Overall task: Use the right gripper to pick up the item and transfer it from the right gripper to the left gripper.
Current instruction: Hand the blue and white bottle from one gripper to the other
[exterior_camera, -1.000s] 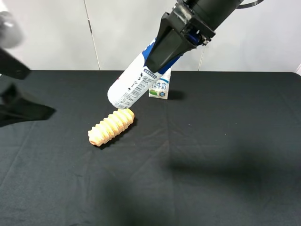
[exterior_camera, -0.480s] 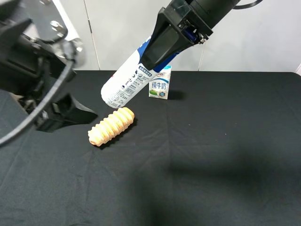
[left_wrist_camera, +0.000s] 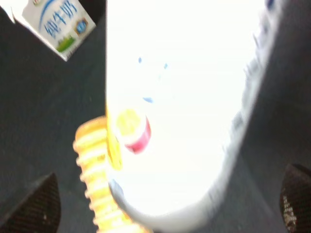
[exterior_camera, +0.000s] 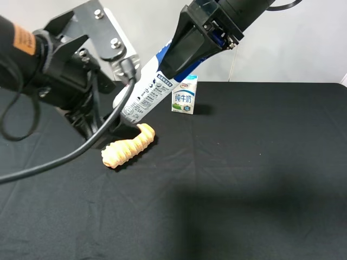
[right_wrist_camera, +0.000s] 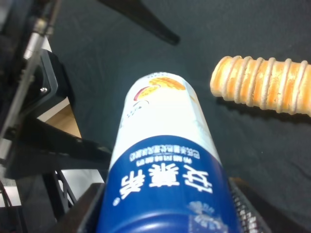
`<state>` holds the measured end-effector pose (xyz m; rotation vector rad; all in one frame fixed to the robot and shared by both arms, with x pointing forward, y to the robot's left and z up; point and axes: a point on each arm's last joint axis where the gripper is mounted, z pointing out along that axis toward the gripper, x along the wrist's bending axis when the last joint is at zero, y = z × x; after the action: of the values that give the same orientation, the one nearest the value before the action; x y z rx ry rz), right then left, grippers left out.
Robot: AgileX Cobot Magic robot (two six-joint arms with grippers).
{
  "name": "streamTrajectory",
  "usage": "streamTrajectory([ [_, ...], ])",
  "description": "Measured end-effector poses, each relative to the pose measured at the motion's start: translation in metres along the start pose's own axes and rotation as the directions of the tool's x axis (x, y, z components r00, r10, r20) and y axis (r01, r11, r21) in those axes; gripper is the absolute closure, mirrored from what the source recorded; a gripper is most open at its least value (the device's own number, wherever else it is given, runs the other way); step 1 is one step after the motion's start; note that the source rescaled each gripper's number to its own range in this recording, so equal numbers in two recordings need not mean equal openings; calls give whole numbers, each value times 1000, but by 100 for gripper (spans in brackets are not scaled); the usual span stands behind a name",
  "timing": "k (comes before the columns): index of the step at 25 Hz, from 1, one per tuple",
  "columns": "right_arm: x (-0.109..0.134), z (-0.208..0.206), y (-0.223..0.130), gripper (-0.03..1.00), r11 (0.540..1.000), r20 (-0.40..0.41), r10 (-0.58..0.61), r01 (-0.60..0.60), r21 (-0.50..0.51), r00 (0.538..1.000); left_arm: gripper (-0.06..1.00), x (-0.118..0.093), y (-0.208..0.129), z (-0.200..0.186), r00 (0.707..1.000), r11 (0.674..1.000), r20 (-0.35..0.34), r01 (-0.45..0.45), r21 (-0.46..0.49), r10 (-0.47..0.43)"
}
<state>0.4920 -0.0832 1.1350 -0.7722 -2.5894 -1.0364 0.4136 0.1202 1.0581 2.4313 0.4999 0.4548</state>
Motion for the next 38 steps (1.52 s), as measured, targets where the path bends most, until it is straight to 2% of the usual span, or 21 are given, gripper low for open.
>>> streamTrajectory([
  [6, 2, 0, 1, 95, 1000, -21, 9, -9, -14, 1000, 14, 3, 8, 10, 1000, 999, -17, 0, -40, -1],
  [15, 2, 0, 1, 95, 1000, -23, 9, -10, -15, 1000, 14, -13, 18, 21, 996, 992, 5, -83, -91, 84],
  [24, 2, 0, 1, 95, 1000, -24, 10, -10, -16, 1000, 17, -13, 22, 22, 996, 988, -6, -91, -122, 91],
  [26, 2, 0, 2, 95, 1000, -25, 10, -11, -16, 1000, 23, -13, 22, 22, 996, 988, -7, -91, -123, 91],
  [27, 2, 0, 2, 95, 1000, -27, 11, -12, -18, 1000, 31, -13, 22, 22, 996, 988, -8, -91, -125, 91],
  [28, 3, 0, 2, 95, 1000, -29, 12, -12, -19, 1000, 48, -13, 22, 22, 996, 988, -8, -91, -125, 91],
  [29, 3, 0, 1, 95, 1000, -37, 13, -13, -12, 999, 76, -13, 22, 22, 996, 988, -10, -94, -125, 94],
  [30, 3, 0, 1, 95, 1000, -37, 13, -14, -10, 999, 94, -13, 22, 22, 995, 988, -12, -96, -124, 95],
  [31, 3, 0, 1, 95, 1000, -38, 14, -14, -11, 999, 87, -12, 22, 22, 995, 988, -13, -97, -124, 96],
  [38, 3, 0, 1, 95, 1000, -39, 14, -15, -11, 999, 87, -12, 22, 22, 995, 988, -13, -97, -124, 96],
])
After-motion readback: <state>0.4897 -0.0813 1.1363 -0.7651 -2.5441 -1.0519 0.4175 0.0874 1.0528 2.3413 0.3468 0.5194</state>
